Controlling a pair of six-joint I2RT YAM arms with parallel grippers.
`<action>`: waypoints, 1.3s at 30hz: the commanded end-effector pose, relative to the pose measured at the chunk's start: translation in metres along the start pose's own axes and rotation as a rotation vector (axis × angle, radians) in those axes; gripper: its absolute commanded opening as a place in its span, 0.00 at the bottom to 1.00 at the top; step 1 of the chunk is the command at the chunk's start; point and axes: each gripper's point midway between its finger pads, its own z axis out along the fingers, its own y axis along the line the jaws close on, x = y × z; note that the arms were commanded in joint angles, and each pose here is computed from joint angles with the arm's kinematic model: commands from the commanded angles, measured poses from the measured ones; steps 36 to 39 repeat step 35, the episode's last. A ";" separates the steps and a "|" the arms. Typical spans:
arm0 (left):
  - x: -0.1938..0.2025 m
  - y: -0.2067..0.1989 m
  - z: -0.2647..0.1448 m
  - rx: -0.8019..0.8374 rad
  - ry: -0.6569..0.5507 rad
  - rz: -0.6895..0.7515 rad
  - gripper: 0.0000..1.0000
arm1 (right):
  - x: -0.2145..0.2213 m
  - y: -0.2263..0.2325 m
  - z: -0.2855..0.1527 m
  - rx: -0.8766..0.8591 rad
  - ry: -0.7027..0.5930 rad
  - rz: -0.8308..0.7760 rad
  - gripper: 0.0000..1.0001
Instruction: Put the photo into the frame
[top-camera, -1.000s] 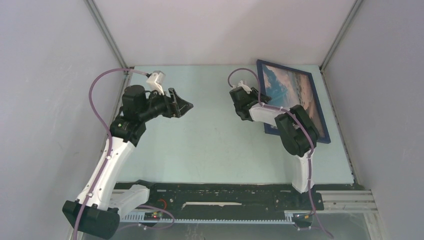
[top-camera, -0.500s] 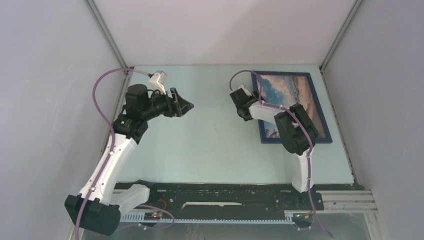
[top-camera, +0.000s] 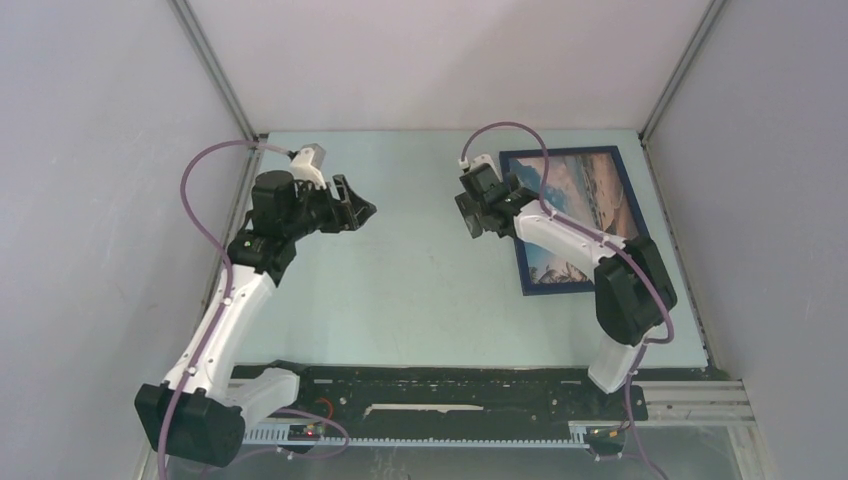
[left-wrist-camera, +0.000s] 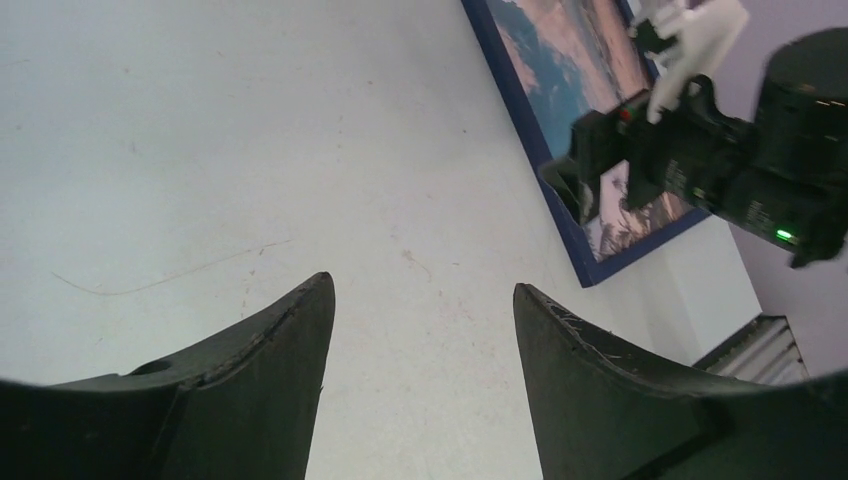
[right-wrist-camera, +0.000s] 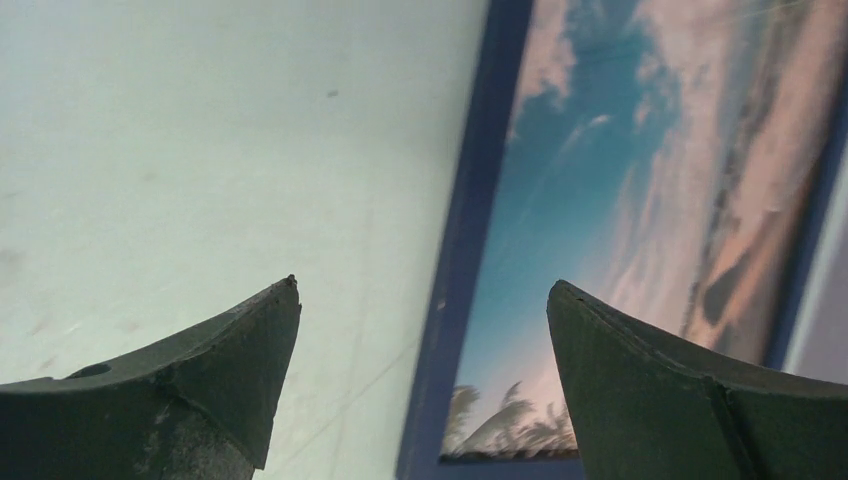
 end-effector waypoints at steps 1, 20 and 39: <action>-0.009 0.011 0.000 -0.036 -0.073 0.058 0.73 | -0.031 0.006 -0.068 -0.182 -0.093 0.207 1.00; -0.106 -0.116 -0.135 0.197 -0.519 0.188 0.88 | 0.018 -0.134 -0.353 -0.415 -0.655 0.561 1.00; -0.139 -0.157 -0.250 0.287 -0.727 0.157 0.90 | 0.036 -0.180 -0.428 -0.453 -0.871 0.676 1.00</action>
